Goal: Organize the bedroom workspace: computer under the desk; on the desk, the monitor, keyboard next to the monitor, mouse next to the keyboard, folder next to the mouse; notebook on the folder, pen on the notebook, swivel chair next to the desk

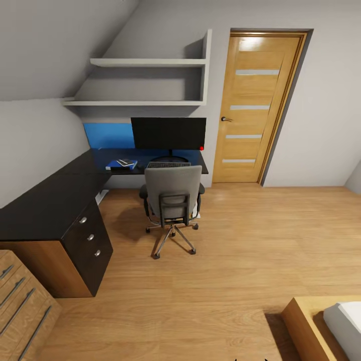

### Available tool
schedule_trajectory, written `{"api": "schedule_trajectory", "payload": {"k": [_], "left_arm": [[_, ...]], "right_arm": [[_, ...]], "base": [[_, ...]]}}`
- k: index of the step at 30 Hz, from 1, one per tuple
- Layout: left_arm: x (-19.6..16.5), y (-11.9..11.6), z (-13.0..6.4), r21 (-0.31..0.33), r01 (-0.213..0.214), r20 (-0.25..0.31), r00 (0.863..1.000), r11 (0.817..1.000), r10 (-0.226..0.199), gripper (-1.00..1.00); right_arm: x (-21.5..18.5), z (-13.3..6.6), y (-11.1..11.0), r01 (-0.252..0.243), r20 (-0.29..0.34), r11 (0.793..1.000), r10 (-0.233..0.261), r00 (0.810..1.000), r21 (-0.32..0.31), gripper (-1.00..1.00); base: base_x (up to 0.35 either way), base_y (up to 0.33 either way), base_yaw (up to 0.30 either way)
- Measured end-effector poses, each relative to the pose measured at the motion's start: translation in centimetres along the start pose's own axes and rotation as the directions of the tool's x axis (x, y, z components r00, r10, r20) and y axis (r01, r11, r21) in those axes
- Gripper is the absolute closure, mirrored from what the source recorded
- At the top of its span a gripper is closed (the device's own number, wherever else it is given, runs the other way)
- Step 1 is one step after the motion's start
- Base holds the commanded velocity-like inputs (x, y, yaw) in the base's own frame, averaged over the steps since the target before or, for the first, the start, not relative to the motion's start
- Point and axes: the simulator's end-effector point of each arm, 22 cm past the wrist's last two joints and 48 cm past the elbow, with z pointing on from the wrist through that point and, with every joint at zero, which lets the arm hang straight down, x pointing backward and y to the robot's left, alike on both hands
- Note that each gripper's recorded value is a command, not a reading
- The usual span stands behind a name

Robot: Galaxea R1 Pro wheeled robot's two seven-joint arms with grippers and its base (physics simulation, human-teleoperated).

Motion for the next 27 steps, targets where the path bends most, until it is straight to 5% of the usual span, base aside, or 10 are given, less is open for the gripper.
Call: {"api": "schedule_trajectory", "payload": {"k": [27], "left_arm": [[0.0, 0.01, 0.0, 0.0, 0.0, 0.0, 1.0, 1.0, 0.0, -1.0]], "right_arm": [[0.0, 0.0, 0.0, 0.0, 0.0, 1.0, 0.0, 1.0, 0.0, -1.0]], "base": [[0.0, 0.0, 0.0]]}}
